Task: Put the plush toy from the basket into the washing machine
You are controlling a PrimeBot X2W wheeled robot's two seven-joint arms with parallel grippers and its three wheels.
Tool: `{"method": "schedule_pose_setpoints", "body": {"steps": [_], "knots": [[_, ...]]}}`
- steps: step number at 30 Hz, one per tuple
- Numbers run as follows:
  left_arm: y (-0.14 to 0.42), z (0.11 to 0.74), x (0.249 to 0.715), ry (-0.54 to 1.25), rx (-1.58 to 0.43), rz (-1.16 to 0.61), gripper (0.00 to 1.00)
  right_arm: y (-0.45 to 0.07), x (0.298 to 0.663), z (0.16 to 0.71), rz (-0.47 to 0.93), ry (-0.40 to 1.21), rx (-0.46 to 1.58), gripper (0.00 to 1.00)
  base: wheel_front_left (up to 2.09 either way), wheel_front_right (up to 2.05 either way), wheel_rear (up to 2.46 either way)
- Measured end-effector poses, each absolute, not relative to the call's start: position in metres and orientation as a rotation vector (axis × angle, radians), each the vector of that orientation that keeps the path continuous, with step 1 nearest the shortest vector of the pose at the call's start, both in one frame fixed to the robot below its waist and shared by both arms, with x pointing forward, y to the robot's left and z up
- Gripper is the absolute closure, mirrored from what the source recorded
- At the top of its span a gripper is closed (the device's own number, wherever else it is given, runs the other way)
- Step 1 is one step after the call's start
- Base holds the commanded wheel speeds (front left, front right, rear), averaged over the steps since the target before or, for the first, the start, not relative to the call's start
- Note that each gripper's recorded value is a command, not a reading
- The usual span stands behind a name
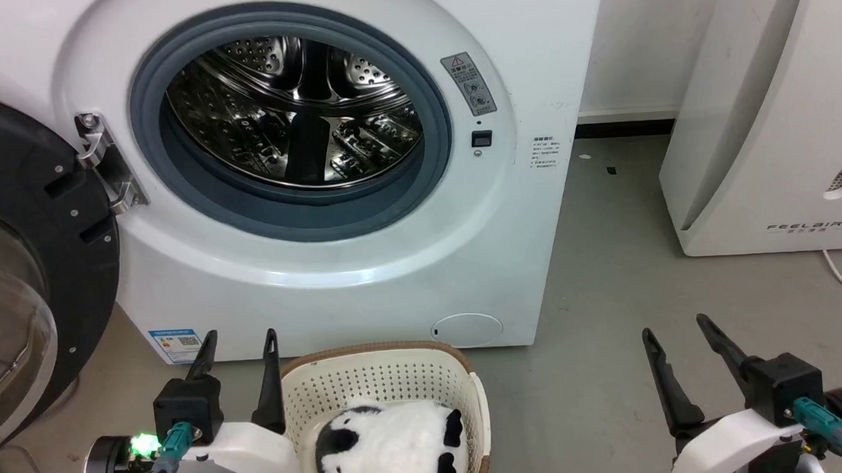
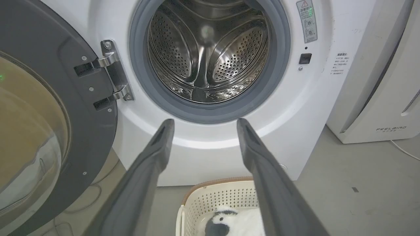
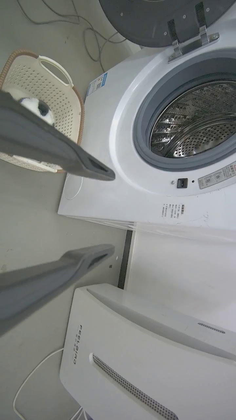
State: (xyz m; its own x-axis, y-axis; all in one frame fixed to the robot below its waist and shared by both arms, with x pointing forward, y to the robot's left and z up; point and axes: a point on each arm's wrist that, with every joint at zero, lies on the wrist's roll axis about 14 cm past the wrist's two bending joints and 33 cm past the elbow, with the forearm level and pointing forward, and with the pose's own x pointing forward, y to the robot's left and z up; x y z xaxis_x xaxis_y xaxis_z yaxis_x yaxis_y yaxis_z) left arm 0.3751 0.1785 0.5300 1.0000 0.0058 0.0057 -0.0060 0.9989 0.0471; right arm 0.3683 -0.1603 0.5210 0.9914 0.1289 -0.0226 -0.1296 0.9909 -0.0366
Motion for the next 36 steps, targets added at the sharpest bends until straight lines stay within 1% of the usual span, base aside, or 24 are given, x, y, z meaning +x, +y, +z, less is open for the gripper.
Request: {"method": "schedule_pose_setpoints", "body": {"steps": [9, 16, 36], "knots": [[0.174, 0.524, 0.377, 0.004, 0.047, -0.004, 0.0, -0.166, 0.37, 0.522, 0.112, 0.007, -0.009, 0.0, 0.0, 0.0, 0.0], [0.163, 0.505, 0.39, 0.049, 0.049, -0.036, 0.0, -0.173, 0.373, 0.517, 0.091, 0.011, 0.03, 0.0, 0.0, 0.0, 0.0], [0.132, 0.419, 0.435, 0.284, 0.09, -0.159, 0.0, -0.196, 0.395, 0.494, 0.017, 0.045, 0.109, 0.0, 0.0, 0.0, 0.0]]}}
